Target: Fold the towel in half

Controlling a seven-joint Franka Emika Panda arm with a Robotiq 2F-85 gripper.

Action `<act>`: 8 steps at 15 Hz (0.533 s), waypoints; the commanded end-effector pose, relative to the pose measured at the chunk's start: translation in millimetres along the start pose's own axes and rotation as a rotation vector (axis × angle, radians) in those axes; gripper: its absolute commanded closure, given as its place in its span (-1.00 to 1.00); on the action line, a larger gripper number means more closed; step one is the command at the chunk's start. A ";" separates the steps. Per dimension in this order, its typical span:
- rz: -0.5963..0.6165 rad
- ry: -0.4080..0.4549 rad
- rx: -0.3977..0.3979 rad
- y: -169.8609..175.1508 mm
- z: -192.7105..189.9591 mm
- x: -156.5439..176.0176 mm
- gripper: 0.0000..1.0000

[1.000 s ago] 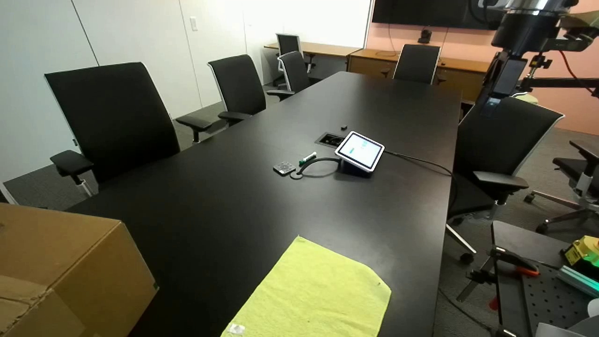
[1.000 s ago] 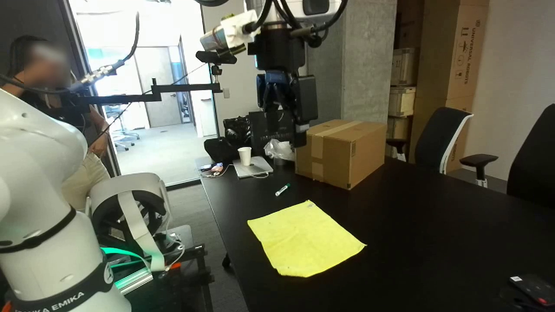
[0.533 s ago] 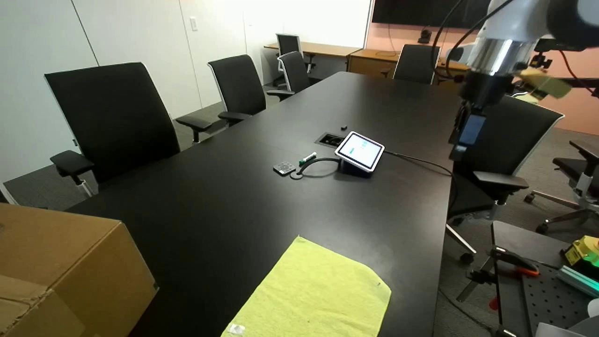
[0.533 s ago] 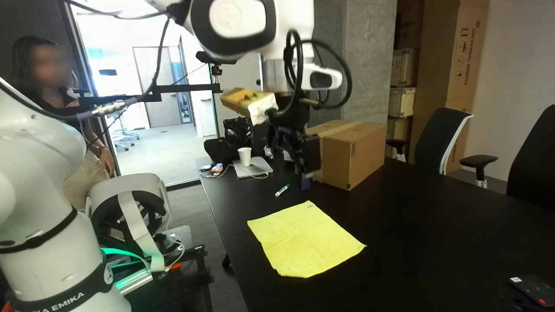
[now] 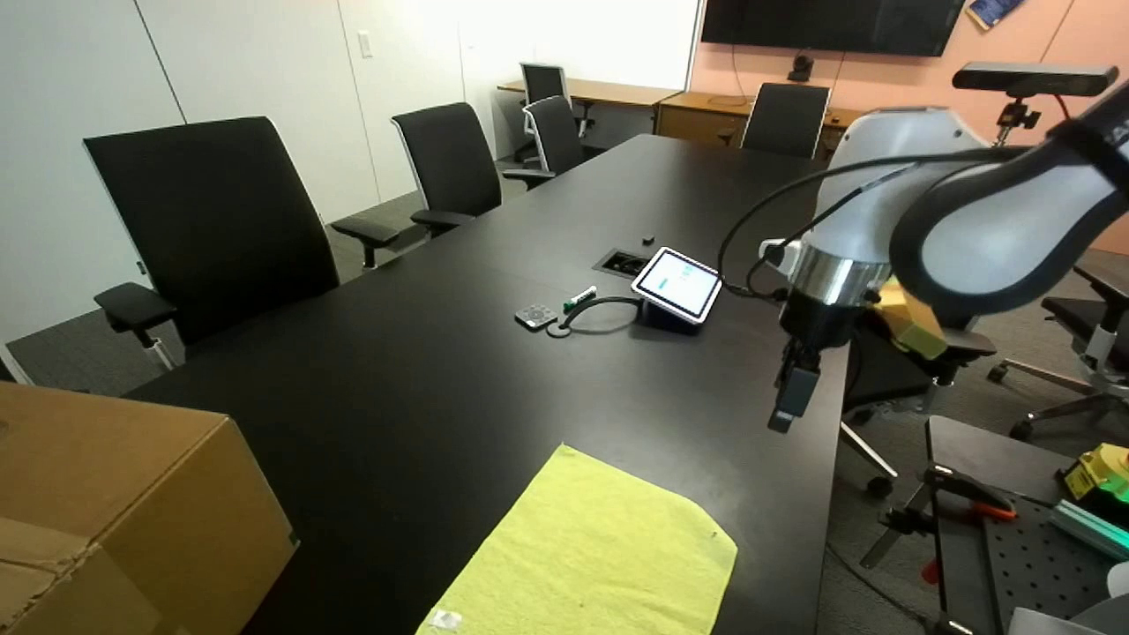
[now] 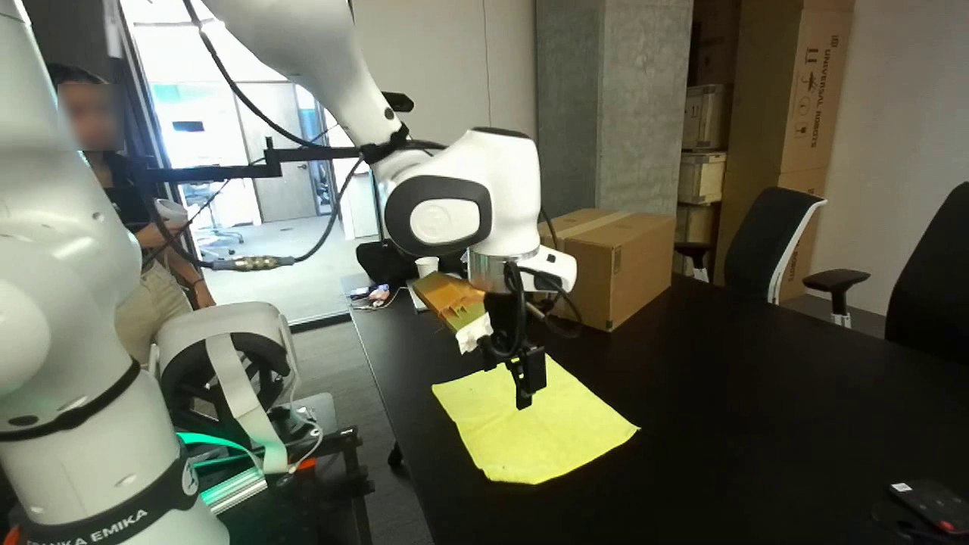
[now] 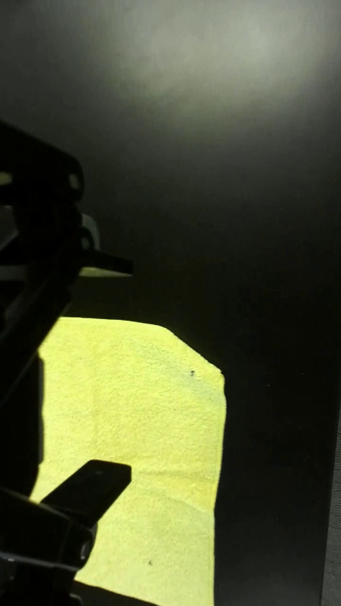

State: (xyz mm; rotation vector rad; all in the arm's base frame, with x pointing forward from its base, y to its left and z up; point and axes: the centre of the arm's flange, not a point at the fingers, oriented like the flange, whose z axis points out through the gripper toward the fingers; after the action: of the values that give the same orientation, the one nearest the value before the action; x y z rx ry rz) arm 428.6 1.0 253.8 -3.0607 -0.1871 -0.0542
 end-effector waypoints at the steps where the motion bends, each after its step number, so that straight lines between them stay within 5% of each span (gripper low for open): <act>1: -0.015 -0.016 0.011 -22.8 69.0 20.5 -1.00; 8: -0.004 0.047 -0.012 -54.8 158.7 31.3 -1.00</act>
State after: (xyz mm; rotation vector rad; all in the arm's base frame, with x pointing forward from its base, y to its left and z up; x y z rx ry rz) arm 437.9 61.4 137.3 -3.0595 -0.2356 -0.0583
